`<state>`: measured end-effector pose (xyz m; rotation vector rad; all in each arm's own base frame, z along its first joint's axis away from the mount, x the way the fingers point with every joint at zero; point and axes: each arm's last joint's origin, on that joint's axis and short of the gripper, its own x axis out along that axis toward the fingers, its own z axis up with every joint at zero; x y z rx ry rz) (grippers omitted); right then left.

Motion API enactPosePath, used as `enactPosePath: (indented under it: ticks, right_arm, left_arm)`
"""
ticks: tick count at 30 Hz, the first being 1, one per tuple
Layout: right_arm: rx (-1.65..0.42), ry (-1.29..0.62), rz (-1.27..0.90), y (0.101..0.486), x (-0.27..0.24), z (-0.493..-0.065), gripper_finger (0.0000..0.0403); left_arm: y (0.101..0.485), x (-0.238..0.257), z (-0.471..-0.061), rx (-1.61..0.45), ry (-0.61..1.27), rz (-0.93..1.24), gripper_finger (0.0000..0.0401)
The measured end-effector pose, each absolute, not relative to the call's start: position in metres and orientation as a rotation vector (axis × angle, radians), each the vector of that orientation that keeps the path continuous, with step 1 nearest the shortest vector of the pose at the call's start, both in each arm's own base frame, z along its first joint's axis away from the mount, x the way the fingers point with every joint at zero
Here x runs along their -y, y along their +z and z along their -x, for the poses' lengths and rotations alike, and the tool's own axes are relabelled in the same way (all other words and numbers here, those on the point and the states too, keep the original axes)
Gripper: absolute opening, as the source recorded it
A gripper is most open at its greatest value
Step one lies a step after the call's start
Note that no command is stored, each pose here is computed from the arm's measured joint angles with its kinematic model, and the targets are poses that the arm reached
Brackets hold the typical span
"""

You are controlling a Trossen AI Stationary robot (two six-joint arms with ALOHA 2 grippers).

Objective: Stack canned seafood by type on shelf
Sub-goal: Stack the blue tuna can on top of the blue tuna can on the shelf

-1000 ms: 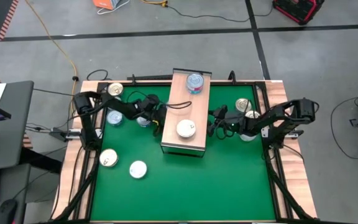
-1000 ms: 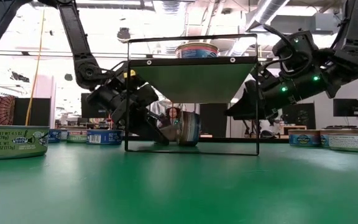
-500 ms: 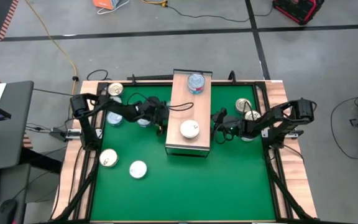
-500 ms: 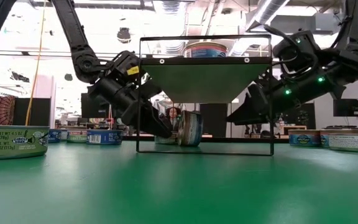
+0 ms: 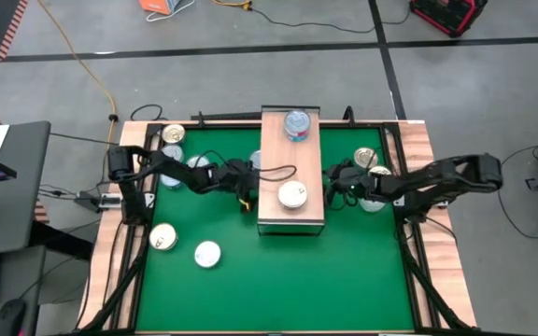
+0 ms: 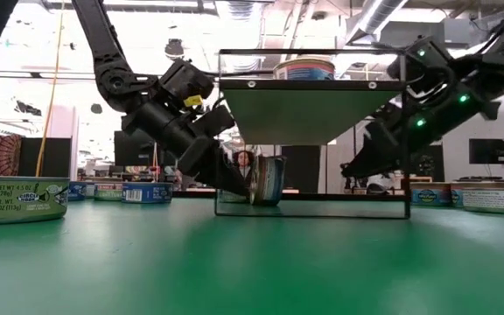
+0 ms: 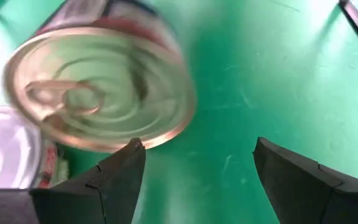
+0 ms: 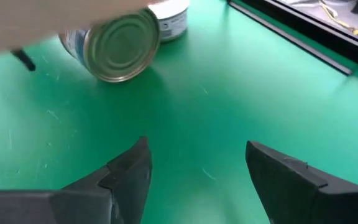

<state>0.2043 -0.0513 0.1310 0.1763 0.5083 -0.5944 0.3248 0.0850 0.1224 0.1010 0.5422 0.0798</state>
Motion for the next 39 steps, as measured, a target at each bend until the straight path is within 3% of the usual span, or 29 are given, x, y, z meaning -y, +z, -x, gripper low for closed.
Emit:
enactPosePath:
  ticks: [6, 15, 24, 39]
  right_arm:
    - [-0.513, -0.627, -0.205, 0.150, 0.048, -0.186, 0.0285]
    - [-0.455, -0.623, -0.207, 0.167, 0.041, -0.173, 0.0285]
    - [-0.401, -0.625, -0.199, 0.171, 0.038, -0.176, 0.0285]
    - [-0.373, -0.624, -0.202, 0.172, 0.038, -0.180, 0.0285]
  left_arm:
    - [0.122, -0.078, -0.324, -0.598, 0.156, -0.192, 0.0288]
    - [0.149, -0.087, -0.312, -0.520, 0.188, -0.157, 0.0288]
    - [0.152, -0.084, -0.300, -0.202, 0.237, -0.158, 0.0288]
    - [0.152, -0.095, -0.328, -0.147, 0.226, -0.155, 0.0288]
